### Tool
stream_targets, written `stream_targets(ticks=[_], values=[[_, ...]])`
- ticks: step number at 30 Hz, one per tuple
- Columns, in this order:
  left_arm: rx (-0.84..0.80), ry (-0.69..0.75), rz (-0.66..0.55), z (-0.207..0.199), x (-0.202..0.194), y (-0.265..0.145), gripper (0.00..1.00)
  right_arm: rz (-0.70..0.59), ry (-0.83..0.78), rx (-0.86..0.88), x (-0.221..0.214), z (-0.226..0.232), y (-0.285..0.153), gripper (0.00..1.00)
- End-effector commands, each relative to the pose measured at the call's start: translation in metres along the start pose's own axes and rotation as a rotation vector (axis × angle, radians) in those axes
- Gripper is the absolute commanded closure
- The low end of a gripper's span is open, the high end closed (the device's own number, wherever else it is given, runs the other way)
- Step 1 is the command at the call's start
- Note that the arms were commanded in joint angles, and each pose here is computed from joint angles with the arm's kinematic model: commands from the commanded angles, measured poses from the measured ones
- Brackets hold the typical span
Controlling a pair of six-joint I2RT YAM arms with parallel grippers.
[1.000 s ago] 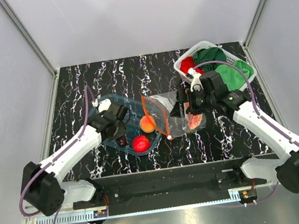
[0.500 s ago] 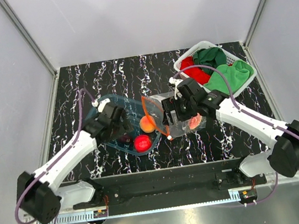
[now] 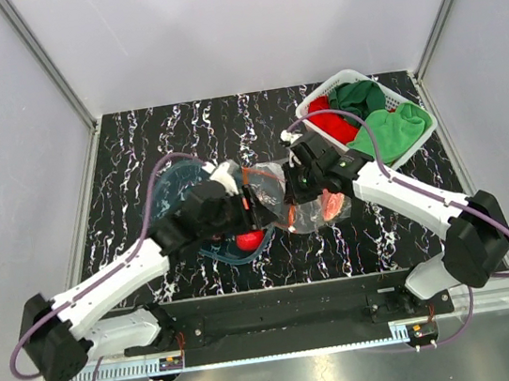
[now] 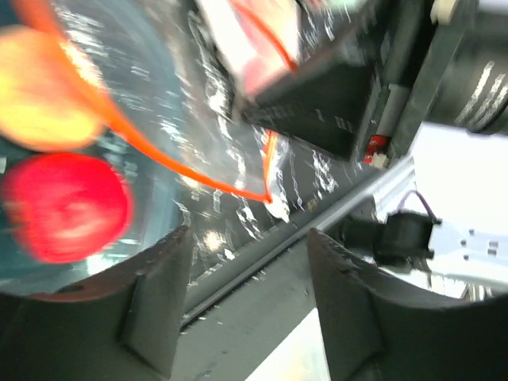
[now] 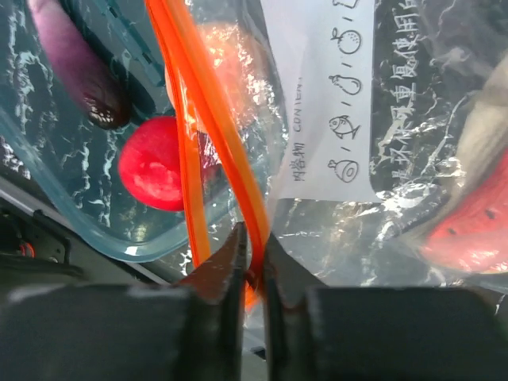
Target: Open the zip-top bag and remove the fake food
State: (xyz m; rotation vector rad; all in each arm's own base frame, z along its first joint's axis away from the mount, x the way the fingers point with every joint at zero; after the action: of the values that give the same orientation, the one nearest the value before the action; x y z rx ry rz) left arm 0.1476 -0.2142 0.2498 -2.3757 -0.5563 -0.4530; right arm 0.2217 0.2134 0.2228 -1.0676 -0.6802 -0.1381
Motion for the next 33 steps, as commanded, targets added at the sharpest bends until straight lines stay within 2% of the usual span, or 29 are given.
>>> stream_targets(ticks=[1,3,7,14,17,19,24,33], values=[[-0.112,-0.007,-0.028,-0.032,0.002,0.02,0.48,-0.109,0.011,0.051,0.011,0.011,-0.022,0.91],[-0.097,-0.032,-0.039,-0.031,0.002,0.031,0.56,-0.118,0.027,0.074,0.01,0.014,-0.03,1.0],[-0.043,-0.091,-0.081,-0.03,0.007,0.044,0.72,-0.162,0.071,0.127,0.006,0.019,-0.053,1.0],[-0.104,-0.128,-0.068,-0.043,0.01,0.055,0.85,-0.18,0.111,0.19,-0.011,0.021,-0.071,1.0],[-0.12,-0.114,-0.071,-0.05,0.009,0.05,0.85,-0.176,0.123,0.183,-0.02,0.017,-0.072,1.0],[-0.091,-0.114,-0.02,-0.049,0.005,0.054,0.84,-0.184,0.132,0.189,-0.025,0.016,-0.075,1.0],[-0.025,-0.066,0.06,-0.066,0.001,0.077,0.72,-0.228,0.171,0.206,-0.031,0.017,-0.088,1.0],[0.059,-0.076,0.081,-0.054,-0.017,0.101,0.81,-0.35,0.328,0.213,-0.042,0.016,-0.119,1.0]])
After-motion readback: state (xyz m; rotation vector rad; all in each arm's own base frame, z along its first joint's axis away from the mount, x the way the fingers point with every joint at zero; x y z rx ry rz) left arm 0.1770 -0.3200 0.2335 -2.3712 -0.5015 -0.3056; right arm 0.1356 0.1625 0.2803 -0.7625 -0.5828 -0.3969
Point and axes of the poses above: each gripper's point midway between its finger pads, its own y axis out along the fingers, its own z axis along the line the jaws close on, x = y × z, the point moved 10 cm from there along -y, back along the fingers, and after that the axes turned 6 degrees about -y, right-handed, at the moved point
